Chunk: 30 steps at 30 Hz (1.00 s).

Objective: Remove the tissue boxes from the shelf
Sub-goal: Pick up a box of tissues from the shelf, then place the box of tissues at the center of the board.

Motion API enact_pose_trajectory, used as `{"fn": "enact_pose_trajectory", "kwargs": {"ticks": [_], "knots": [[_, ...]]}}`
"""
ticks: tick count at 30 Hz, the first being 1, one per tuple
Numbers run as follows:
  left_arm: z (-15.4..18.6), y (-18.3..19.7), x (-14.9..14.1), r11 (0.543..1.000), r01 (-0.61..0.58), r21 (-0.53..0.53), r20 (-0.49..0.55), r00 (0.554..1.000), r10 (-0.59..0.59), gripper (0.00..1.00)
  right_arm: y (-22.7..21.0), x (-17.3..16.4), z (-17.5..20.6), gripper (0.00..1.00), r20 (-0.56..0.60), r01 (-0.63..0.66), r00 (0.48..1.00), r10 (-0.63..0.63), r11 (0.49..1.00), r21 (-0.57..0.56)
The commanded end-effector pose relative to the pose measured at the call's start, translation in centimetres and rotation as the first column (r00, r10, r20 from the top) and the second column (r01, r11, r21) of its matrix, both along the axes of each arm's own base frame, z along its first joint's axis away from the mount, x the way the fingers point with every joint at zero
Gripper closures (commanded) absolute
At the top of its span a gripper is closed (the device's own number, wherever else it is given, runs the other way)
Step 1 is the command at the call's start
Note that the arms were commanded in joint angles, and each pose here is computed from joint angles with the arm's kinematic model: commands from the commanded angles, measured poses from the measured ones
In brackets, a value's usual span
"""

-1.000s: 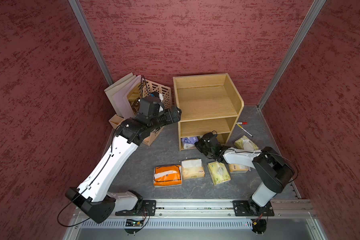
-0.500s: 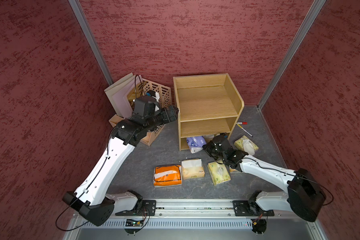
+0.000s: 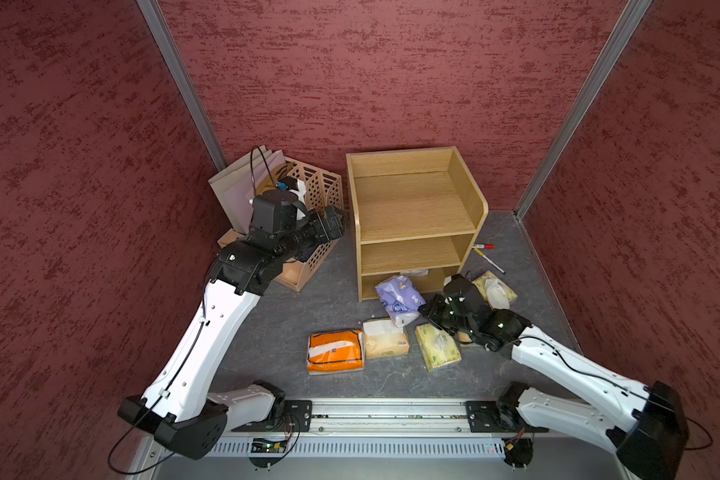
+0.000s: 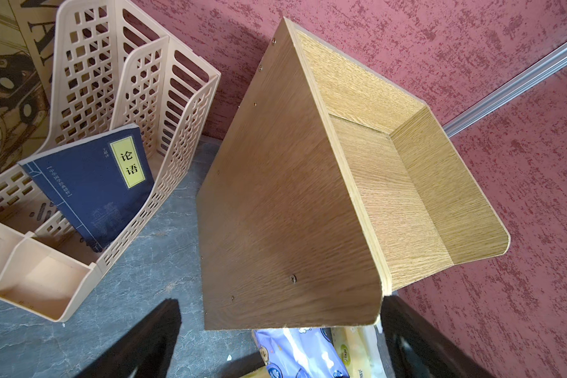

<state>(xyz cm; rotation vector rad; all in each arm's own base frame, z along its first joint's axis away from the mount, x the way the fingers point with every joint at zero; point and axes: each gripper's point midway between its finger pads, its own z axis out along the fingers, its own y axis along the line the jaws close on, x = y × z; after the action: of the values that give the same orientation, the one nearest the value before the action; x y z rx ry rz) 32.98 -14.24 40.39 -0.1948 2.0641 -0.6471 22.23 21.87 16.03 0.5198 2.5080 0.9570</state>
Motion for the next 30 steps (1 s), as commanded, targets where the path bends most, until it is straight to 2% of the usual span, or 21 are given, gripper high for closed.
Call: {"fn": "enact_pose_trajectory", "kwargs": {"ticks": [1,6,11,18,21,25,28,30], "knots": [[1.6,1.1,-0.8,1.0,-0.005,0.006,0.043,0.999,0.005,0.0,0.2,-2.5,1.1,1.0,-0.019,-0.133,0.991,0.133,0.991,-0.019],[2.1,2.7,-1.0,0.999,-0.039,0.018,0.045,0.998,0.038,0.0,1.6,-4.6,2.7,1.0,-0.003,-0.292,0.956,0.292,0.956,0.038],[3.1,5.5,-1.5,0.993,-0.119,0.021,0.07,0.991,0.118,0.0,4.7,-5.8,5.2,1.0,0.063,-0.455,0.891,0.45,0.885,0.104],[3.9,8.5,-2.8,0.979,-0.203,-0.014,0.104,0.974,0.203,0.0,9.6,-6.3,7.6,1.0,0.17,-0.598,0.799,0.577,0.79,0.131],[3.5,9.1,-3.1,0.974,-0.226,-0.027,0.1,0.969,0.228,0.0,11.9,-6.0,7.4,1.0,0.182,-0.632,0.771,0.61,0.769,0.097],[3.4,9.7,-3.6,0.966,-0.254,-0.044,0.103,0.961,0.257,0.0,15.3,-4.4,7.0,1.0,0.193,-0.651,0.752,0.631,0.757,0.063],[3.6,10.1,-4.0,0.962,-0.27,-0.047,0.116,0.955,0.274,0.0,17.3,-2.3,7.5,1.0,0.244,-0.626,0.764,0.598,0.778,0.051],[3.7,10.3,-4.1,0.96,-0.278,-0.042,0.122,0.952,0.281,0.0,18.2,-0.6,6.6,1.0,0.243,-0.598,0.779,0.578,0.802,0.01]]}}
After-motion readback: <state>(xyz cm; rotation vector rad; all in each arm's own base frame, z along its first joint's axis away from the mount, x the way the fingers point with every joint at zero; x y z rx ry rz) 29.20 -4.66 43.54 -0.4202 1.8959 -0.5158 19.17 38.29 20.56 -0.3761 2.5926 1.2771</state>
